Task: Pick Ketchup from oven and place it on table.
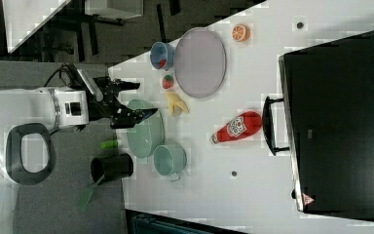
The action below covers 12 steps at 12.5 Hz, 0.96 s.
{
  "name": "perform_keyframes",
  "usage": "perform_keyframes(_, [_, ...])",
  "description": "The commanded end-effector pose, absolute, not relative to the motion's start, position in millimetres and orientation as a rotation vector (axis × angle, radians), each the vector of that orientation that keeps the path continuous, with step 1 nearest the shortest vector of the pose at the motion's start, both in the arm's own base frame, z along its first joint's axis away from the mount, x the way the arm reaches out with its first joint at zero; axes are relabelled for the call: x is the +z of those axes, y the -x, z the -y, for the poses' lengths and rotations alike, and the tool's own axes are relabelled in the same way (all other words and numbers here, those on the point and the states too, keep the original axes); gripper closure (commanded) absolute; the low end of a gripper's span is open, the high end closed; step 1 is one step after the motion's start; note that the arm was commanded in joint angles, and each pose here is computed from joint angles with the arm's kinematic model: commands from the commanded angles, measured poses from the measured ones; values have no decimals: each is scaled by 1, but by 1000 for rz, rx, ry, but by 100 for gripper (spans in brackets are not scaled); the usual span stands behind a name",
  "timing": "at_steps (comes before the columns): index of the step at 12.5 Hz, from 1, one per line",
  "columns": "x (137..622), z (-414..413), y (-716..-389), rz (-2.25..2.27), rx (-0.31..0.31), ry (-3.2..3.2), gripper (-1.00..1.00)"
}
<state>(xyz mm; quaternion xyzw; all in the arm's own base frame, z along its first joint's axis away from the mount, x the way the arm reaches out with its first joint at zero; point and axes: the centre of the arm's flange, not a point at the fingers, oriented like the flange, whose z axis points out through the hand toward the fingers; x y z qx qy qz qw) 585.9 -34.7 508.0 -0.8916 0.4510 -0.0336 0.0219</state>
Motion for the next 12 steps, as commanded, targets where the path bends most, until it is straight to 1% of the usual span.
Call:
perform_keyframes(1, [564,25,-576,-1382,-67,2762,-100])
perform_keyframes(3, [583,25,-566,-1400,28,2799,-100])
perform_keyframes(5, [600,27,-562,-1453,37,2801,-100])
perform_keyframes(7, [606,29,-557,-1483,64,2817,-100])
perform_keyframes(12, [604,29,-558,-1483,70,2819,-100])
